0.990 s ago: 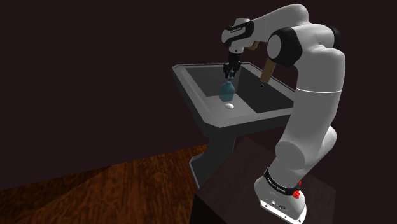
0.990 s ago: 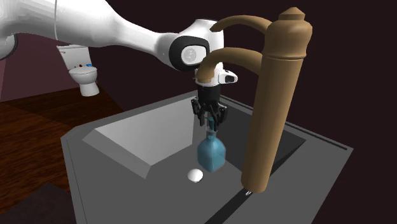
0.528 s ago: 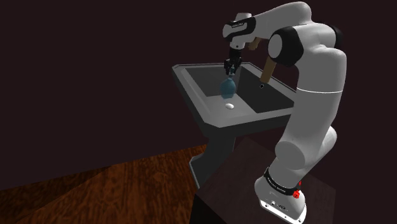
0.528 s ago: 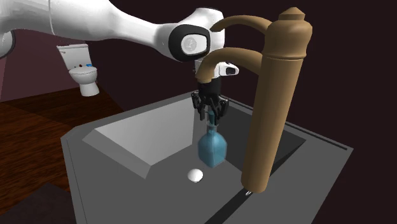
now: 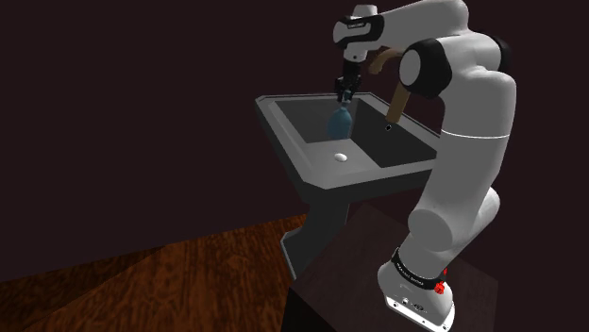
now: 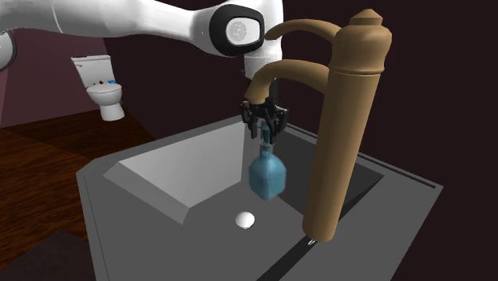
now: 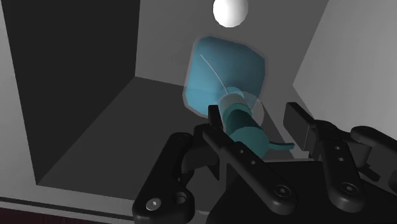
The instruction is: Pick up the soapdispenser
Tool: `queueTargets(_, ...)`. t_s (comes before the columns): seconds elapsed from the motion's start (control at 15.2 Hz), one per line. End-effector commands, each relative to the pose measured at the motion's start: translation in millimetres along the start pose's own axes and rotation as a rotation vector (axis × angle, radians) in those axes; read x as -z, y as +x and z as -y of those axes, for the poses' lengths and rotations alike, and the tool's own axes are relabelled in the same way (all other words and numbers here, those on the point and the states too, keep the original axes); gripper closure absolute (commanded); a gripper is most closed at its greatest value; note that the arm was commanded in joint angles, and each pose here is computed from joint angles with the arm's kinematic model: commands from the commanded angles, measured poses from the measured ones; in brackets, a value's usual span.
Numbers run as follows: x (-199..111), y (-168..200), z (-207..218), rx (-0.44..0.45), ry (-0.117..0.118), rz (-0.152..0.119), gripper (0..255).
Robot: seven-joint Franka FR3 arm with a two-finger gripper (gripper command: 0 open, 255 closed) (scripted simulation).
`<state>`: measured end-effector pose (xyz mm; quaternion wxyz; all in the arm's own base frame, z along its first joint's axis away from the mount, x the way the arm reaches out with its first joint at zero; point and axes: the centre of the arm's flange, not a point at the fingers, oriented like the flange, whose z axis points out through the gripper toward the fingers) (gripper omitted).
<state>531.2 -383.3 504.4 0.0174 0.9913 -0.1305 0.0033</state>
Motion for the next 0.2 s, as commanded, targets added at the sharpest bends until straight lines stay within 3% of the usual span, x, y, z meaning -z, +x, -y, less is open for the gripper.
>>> queueTargets(0.0, 11.3, 0.4, 0.0, 0.0, 0.0, 0.0, 255)
queueTargets(0.13, 12.1, 0.4, 0.0, 0.0, 0.0, 0.0, 255)
